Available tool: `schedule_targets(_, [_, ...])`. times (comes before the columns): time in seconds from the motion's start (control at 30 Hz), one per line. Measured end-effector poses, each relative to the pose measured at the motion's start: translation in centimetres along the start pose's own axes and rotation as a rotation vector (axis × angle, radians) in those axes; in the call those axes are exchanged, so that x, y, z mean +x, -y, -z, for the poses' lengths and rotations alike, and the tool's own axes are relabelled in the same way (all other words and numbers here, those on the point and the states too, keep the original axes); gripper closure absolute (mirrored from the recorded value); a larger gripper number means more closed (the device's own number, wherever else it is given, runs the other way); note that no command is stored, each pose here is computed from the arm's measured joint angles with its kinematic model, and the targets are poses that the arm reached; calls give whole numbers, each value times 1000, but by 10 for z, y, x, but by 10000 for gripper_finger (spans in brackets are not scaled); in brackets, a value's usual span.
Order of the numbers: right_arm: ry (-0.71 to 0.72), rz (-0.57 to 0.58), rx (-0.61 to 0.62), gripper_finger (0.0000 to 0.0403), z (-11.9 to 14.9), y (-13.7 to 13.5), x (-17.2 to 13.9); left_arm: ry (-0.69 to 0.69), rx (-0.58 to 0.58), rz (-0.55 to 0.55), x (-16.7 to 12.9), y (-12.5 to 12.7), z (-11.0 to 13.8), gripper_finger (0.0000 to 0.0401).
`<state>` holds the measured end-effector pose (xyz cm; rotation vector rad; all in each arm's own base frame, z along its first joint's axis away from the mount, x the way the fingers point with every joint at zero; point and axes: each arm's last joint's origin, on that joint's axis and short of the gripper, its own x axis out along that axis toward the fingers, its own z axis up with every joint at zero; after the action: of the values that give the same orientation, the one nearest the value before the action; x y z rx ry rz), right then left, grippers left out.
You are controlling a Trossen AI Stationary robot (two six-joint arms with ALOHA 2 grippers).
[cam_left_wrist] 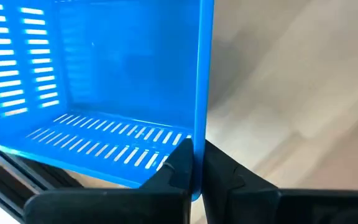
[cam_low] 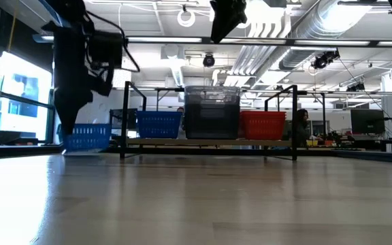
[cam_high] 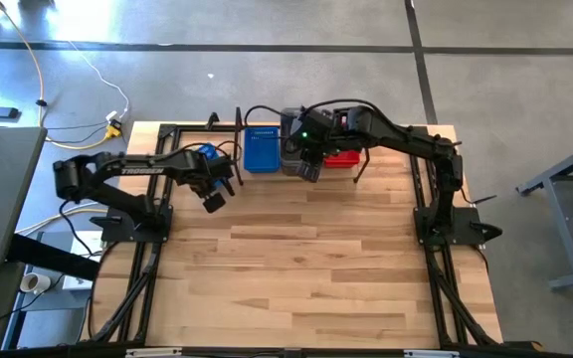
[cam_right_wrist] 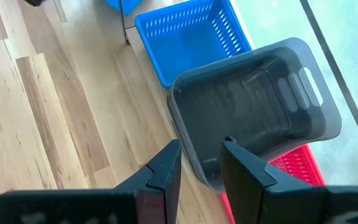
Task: Stack baskets on shelf by color
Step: Stack the blue bin on the blue bins on the shelf
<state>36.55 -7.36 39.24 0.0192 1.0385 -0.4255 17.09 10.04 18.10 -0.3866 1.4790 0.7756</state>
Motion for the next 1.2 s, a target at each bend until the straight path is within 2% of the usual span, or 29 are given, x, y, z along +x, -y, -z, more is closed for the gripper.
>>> schedule_targets(0.33, [13, 45, 64, 304, 2, -17, -5, 181, -84, 52, -52, -10, 23, 399])
schedule_targets(0.53, [24, 77, 110, 304, 2, -22, -7, 351, -167, 83, -83, -21, 34, 399])
schedule_targets(0.7, [40, 141, 151, 305, 2, -22, -7, 504, -220, 59, -114, -32, 38, 400])
schedule_targets(0.93, [57, 210, 193, 305, 2, -18, -7, 691, -137, -8, -159, -46, 36, 400])
schedule_targets(1.2, [101, 392, 213, 305, 0, -5, -14, 881, 5, -48, -199, -50, 20, 400])
